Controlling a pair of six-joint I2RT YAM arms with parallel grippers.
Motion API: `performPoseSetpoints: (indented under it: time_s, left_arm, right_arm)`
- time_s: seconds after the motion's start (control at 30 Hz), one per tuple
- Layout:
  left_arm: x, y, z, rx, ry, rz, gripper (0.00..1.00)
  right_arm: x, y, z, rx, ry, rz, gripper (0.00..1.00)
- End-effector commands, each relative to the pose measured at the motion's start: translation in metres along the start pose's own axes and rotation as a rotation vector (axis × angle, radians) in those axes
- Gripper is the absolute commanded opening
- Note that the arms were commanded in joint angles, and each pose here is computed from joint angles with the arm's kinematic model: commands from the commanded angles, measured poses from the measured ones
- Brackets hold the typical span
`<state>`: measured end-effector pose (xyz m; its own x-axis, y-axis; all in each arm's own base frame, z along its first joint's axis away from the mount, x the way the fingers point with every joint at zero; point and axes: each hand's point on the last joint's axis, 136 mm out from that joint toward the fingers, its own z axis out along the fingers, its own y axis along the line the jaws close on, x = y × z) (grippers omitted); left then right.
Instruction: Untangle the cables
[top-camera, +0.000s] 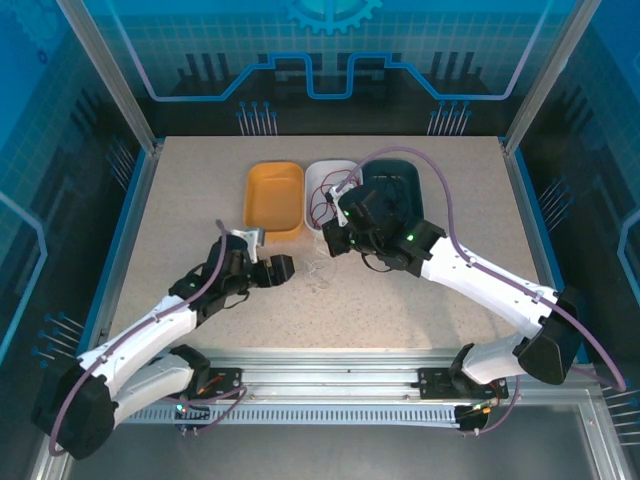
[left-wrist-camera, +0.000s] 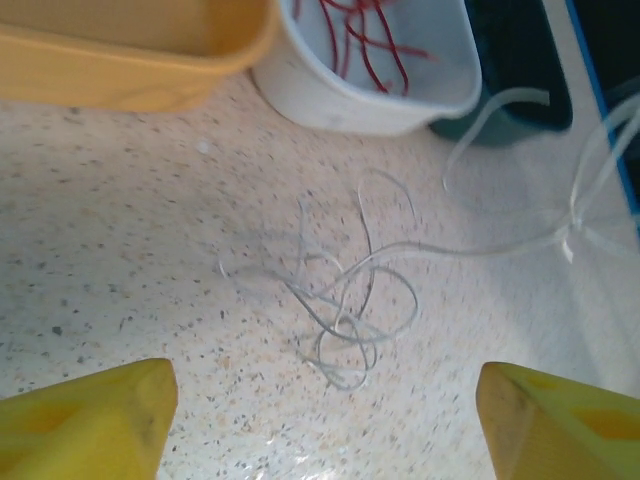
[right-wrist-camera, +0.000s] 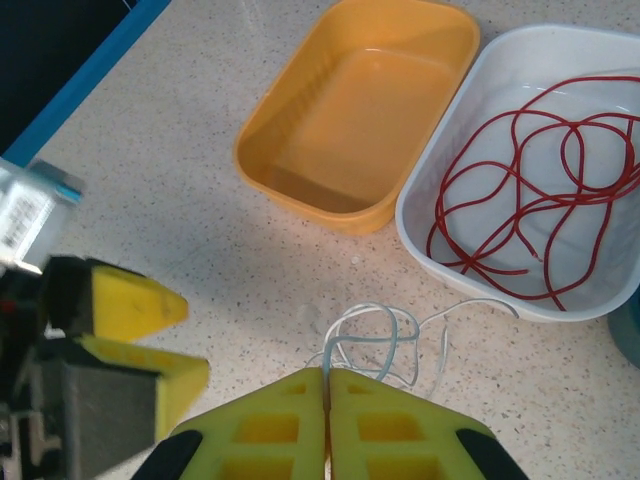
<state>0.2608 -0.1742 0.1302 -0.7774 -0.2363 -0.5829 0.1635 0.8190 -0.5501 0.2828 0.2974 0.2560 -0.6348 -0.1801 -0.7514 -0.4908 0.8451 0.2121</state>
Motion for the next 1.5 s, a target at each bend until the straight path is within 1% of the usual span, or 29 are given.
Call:
performPoseSetpoints:
  time_s: [0.0, 0.13, 0.23, 0.37, 0.47, 0.6, 0.77, 0.83, 0.9, 1.03, 1.13, 1.27, 1.47]
  left_arm:
    - [0.003, 0.007, 0.012, -0.050, -0.013, 0.090, 0.71]
    - [0.008, 0.032, 0.025, -0.178, 0.007, 0.068, 0.69]
    - [0.011, 0.038, 0.034, -0.205, 0.030, 0.067, 0.68]
    - [0.011, 0.028, 0.041, -0.151, 0.044, 0.081, 0.67]
    - [0.009, 0.017, 0.044, -0.102, 0.043, 0.098, 0.67]
    - [0.001, 0.003, 0.043, -0.043, 0.019, 0.117, 0.69]
    - [-0.009, -0.016, 0.035, 0.038, -0.022, 0.136, 0.73]
    - [-0.013, -0.025, 0.030, 0.080, -0.044, 0.151, 0.70]
    - [-0.019, -0.035, 0.023, 0.118, -0.069, 0.169, 0.64]
    - [-0.029, -0.044, 0.009, 0.146, -0.122, 0.193, 0.54]
    - [-0.031, -0.051, 0.004, 0.168, -0.130, 0.247, 0.47]
    - [-0.027, -0.055, 0.003, 0.172, -0.095, 0.334, 0.43]
    - [-0.028, -0.068, -0.001, 0.224, -0.084, 0.412, 0.43]
  right_arm:
    - [-0.011, 0.004, -0.008, -0.033, -0.041, 0.033, 0.07]
    - [-0.010, 0.005, -0.010, -0.040, -0.039, 0.034, 0.07]
    - [-0.011, 0.005, -0.013, -0.043, -0.043, 0.034, 0.07]
    - [-0.013, 0.004, -0.020, -0.045, -0.056, 0.035, 0.07]
    - [-0.018, 0.008, -0.027, -0.073, -0.076, 0.027, 0.07]
    - [-0.034, 0.020, -0.042, -0.134, -0.113, -0.013, 0.07]
    - [-0.057, 0.027, -0.067, -0.159, -0.180, -0.058, 0.07]
    - [-0.063, 0.028, -0.074, -0.166, -0.202, -0.064, 0.08]
    - [-0.065, 0.030, -0.077, -0.175, -0.214, -0.062, 0.08]
    - [-0.066, 0.033, -0.076, -0.197, -0.219, -0.052, 0.08]
    - [-0.067, 0.036, -0.076, -0.217, -0.224, -0.046, 0.09]
    - [-0.070, 0.038, -0.077, -0.232, -0.225, -0.045, 0.09]
    - [-0.072, 0.040, -0.080, -0.246, -0.230, -0.043, 0.09]
